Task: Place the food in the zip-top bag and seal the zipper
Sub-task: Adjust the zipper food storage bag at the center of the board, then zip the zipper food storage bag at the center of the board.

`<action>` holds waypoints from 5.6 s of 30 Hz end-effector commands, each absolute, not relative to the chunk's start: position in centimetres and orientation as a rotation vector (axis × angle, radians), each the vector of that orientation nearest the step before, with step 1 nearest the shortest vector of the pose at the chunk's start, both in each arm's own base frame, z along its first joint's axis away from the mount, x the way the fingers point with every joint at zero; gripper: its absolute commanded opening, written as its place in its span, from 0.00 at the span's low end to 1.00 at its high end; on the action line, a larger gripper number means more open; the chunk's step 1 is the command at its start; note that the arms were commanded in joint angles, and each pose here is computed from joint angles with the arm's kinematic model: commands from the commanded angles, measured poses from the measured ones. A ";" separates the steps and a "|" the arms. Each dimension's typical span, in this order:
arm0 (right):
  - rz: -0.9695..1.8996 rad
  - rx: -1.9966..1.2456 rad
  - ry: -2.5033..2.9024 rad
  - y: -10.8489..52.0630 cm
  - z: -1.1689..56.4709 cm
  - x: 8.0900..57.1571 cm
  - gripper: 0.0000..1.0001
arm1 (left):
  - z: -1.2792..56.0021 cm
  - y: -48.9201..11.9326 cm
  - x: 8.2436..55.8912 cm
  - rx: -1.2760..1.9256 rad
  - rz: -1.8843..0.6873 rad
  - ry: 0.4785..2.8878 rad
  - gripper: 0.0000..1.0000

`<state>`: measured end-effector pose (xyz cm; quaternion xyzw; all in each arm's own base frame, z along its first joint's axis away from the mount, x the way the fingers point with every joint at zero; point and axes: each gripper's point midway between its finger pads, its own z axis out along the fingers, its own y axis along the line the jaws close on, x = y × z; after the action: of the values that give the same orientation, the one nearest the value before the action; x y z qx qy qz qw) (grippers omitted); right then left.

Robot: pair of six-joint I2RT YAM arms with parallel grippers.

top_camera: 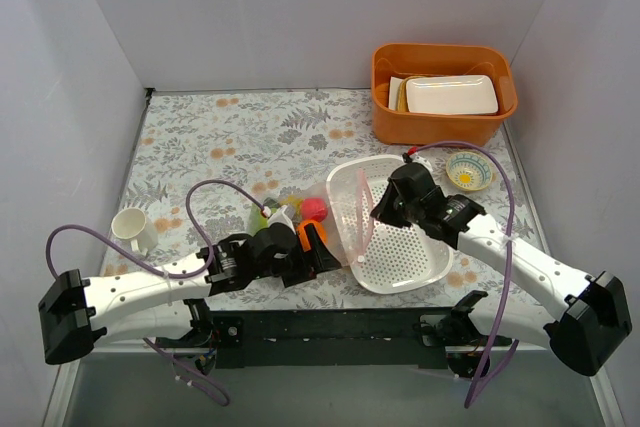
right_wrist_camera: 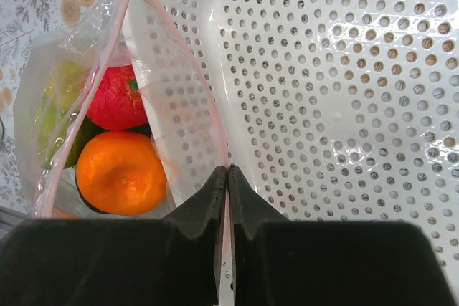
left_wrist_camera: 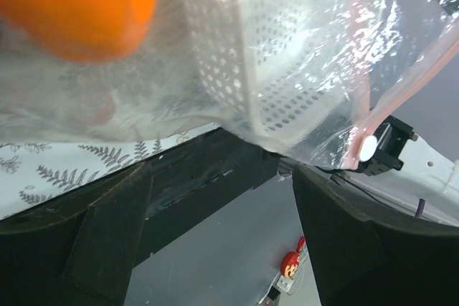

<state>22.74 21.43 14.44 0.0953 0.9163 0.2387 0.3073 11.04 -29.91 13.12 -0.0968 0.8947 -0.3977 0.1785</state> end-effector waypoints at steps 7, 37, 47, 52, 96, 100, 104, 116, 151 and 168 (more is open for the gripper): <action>0.649 0.223 2.378 22.5 16.6 24.5 0.11 | 11.1 -27.4 12.6 -0.425 -1.044 2.570 0.80; 0.859 0.161 2.419 26.9 15.1 24.9 0.09 | 12.0 -20.5 24.4 -0.325 -0.636 2.399 0.83; 0.843 0.177 2.427 26.4 14.5 24.6 0.08 | 16.1 -22.9 19.0 -0.516 -1.163 2.344 0.82; 0.816 0.183 2.434 26.1 14.4 24.6 0.08 | 16.5 -22.7 17.3 -0.544 -1.236 2.354 0.80; 0.767 0.203 2.419 24.6 14.2 24.1 0.08 | 16.0 -25.9 17.6 -0.895 -1.429 2.180 0.67; 0.769 0.200 2.424 24.6 14.1 24.0 0.08 | 16.3 -25.9 18.2 -0.927 -1.448 2.134 0.61; 0.776 0.198 2.421 24.7 14.3 24.0 0.08 | 16.4 -26.0 18.2 -0.937 -1.462 2.129 0.58; 0.776 0.200 2.416 24.8 14.5 24.2 0.08 | 15.5 -25.9 16.5 -1.001 -1.486 2.192 0.54; 0.802 0.185 2.437 25.1 14.3 23.6 0.06 | 16.3 -27.4 18.4 -1.040 -1.472 2.150 0.24; 0.777 0.193 2.369 23.2 17.9 22.9 0.40 | 16.1 -27.2 17.6 -0.949 -1.453 2.192 0.00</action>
<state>22.83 24.02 14.67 0.0663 0.9131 0.2860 0.2830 17.25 -26.35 13.38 -0.2151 0.8217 -0.4661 0.2475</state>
